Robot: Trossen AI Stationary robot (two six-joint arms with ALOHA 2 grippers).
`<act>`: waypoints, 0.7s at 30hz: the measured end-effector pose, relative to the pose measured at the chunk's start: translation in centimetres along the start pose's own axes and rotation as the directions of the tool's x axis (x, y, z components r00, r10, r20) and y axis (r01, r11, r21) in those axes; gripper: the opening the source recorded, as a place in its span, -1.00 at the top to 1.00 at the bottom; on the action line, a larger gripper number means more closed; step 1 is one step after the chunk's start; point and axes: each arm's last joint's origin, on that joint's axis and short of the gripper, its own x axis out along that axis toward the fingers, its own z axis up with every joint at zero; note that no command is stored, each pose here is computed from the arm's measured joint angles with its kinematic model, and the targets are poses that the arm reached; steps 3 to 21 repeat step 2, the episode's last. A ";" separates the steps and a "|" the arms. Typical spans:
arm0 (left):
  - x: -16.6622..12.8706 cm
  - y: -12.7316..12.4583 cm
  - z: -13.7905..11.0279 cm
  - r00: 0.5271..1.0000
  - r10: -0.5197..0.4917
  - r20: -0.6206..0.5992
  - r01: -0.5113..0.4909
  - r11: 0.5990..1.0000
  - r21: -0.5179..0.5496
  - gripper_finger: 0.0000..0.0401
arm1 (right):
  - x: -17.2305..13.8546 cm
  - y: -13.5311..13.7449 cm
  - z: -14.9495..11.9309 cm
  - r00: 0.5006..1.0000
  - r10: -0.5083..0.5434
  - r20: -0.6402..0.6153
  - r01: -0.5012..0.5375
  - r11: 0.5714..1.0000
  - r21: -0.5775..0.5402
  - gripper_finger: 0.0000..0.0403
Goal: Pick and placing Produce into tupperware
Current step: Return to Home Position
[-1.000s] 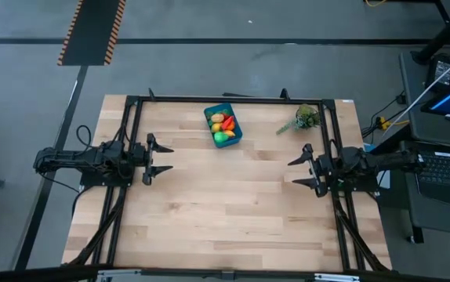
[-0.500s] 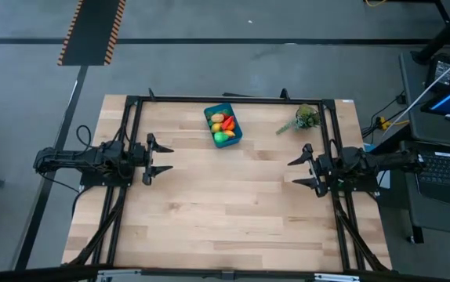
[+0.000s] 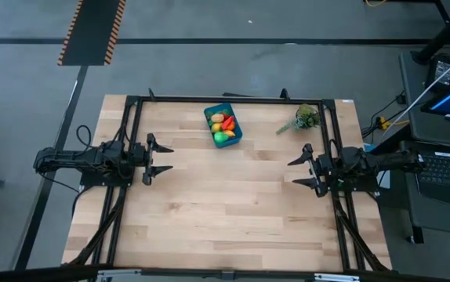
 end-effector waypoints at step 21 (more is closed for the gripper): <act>0.0 0.0 0.0 1.000 0.000 0.000 0.000 1.000 0.000 -0.37 | 0.0 0.0 0.0 1.000 0.000 0.000 0.000 1.000 0.000 -0.48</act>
